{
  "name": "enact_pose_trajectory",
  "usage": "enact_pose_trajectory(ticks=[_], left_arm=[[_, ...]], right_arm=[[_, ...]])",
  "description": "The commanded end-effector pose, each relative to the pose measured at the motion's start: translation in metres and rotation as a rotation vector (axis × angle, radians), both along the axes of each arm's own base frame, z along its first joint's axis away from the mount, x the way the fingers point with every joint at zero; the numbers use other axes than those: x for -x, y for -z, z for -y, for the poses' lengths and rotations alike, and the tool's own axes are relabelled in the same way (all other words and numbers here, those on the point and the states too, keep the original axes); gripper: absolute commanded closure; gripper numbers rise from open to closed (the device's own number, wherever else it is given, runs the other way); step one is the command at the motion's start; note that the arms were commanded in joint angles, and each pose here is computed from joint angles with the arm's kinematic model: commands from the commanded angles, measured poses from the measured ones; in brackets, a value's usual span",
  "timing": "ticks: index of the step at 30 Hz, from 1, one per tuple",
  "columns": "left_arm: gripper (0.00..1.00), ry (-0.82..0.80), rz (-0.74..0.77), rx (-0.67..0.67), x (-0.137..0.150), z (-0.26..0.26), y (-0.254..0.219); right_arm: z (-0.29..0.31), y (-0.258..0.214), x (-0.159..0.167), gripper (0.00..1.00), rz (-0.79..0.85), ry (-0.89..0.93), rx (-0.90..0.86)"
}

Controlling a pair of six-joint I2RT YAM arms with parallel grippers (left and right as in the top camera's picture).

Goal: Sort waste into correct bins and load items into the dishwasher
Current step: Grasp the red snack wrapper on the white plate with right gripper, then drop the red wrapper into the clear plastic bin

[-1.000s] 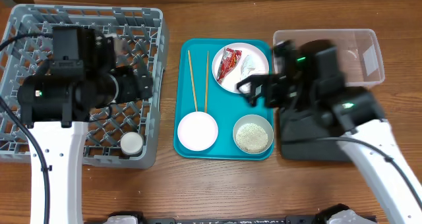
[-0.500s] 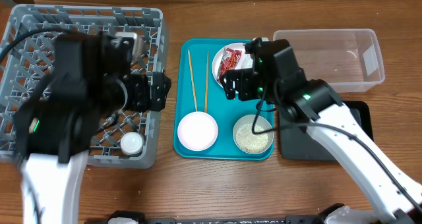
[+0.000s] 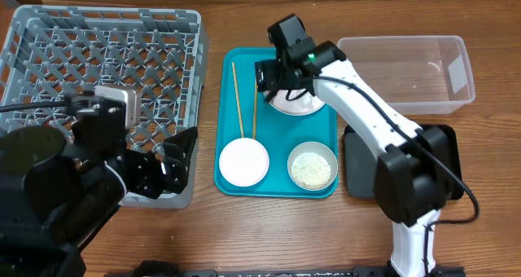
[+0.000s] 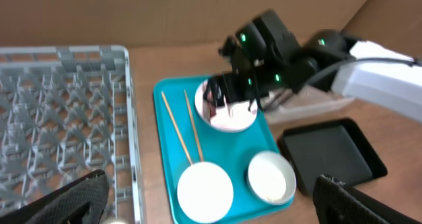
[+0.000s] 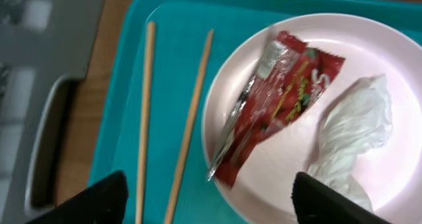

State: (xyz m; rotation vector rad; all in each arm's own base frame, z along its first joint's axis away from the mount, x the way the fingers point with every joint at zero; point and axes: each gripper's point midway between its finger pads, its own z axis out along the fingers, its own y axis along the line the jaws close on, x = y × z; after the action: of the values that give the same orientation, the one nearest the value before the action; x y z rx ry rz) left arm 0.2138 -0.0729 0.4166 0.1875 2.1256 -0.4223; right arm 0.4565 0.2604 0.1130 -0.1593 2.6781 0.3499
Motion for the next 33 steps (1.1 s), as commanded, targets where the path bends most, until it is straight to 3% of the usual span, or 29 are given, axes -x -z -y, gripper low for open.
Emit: enact_pose_trajectory(ticks=[1,10,16,19,20,21,24,29,33], left_arm=[[0.0,0.017,-0.033,-0.004,0.001,0.003,0.006],[0.0,0.017,-0.066,-0.008,0.001,0.003,0.013],[0.0,0.017,-0.069,-0.008,0.0,0.003,0.013],[0.0,0.017,-0.069,-0.008,0.0,0.003,0.013],[0.0,0.017,-0.069,-0.008,0.0,0.003,0.014],[0.0,0.017,-0.069,-0.008,0.0,0.003,0.013],[0.0,0.018,-0.069,-0.008,0.0,0.003,0.013],[0.0,0.017,-0.069,-0.008,0.0,0.003,0.014],[0.0,0.017,-0.069,-0.008,0.0,0.003,0.014]], right_arm=[[0.018,0.019,-0.02,0.24,-0.02,0.119,0.004],[0.017,0.074,-0.02,0.35,-0.138,0.127,-0.027],[0.016,0.087,-0.016,0.65,-0.172,0.157,-0.025],[0.016,0.083,-0.017,0.7,-0.164,0.158,-0.03],[0.017,0.081,-0.018,0.76,-0.163,0.159,-0.03],[0.019,0.077,-0.019,0.87,-0.159,0.162,-0.033],[0.022,0.052,-0.021,0.96,-0.122,0.157,-0.048],[0.028,-0.013,-0.024,0.96,-0.006,0.132,-0.087],[0.069,-0.069,-0.018,0.96,0.068,0.211,-0.062]])
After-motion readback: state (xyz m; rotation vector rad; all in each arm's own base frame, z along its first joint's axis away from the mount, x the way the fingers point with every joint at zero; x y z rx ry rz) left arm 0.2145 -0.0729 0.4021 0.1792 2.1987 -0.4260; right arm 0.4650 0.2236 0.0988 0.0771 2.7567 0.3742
